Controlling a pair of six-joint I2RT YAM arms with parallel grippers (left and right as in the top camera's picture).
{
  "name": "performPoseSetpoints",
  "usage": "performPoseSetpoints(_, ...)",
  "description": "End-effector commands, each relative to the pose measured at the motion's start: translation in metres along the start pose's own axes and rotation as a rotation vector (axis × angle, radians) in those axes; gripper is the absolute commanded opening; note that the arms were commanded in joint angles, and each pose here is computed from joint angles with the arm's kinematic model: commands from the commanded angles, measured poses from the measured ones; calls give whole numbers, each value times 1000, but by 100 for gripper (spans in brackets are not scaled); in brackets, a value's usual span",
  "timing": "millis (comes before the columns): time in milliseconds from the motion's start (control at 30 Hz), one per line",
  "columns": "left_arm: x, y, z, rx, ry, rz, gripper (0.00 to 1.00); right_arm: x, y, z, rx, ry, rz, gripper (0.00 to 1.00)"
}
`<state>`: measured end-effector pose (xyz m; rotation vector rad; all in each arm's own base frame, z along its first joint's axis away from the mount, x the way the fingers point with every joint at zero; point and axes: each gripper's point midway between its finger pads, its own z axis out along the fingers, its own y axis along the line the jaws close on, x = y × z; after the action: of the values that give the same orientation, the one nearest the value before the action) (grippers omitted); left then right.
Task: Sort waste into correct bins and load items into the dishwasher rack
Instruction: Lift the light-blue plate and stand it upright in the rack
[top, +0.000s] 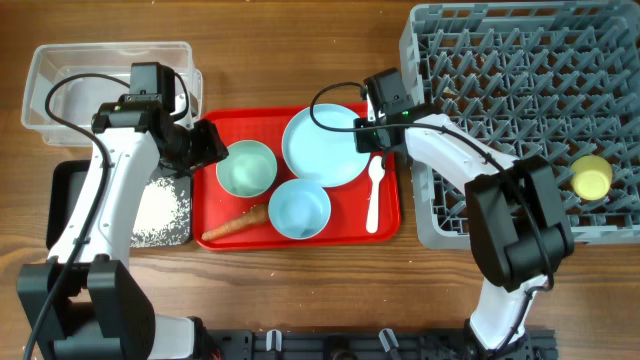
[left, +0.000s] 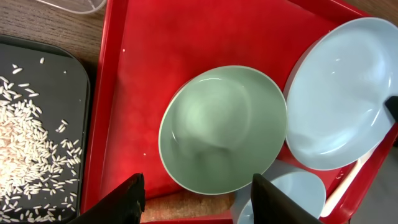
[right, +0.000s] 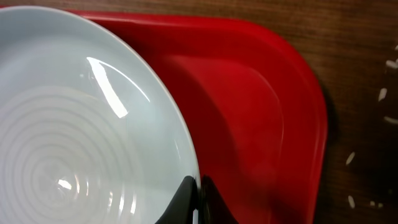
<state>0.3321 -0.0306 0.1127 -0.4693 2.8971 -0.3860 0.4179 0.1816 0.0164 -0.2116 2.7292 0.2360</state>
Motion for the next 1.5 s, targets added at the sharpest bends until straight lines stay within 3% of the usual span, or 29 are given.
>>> performPoseSetpoints(0,-2,0,-6,-1,-21,11,54,-52,-2,-50,56,-182,13,4)
performPoseSetpoints(233,-3,0,-6,-1,-22,11,55,-107,-37,-202,259,-551,5,4)
performPoseSetpoints(367,-3,0,-6,-1,-22,11,55,-110,-93,-299,565,-717,18,4)
performPoseSetpoints(533,-3,0,-6,-1,-22,11,55,-100,-183,-374,971,-738,71,4)
performPoseSetpoints(633,-2,0,-6,-1,-21,11,55,-89,-242,-394,1104,-717,171,4)
performPoseSetpoints(767,-2,0,-6,-1,-21,11,55,-78,-297,-395,1222,-647,222,4)
performPoseSetpoints(1033,-2,0,-6,0,-21,10,55,-92,-386,-362,1461,-480,88,4)
performPoseSetpoints(1300,-2,0,-6,0,-21,-13,55,-94,-417,-269,1429,-328,-32,4)
performPoseSetpoints(1467,-2,0,-6,0,-21,-16,56,-109,-391,-230,1340,-396,-13,4)
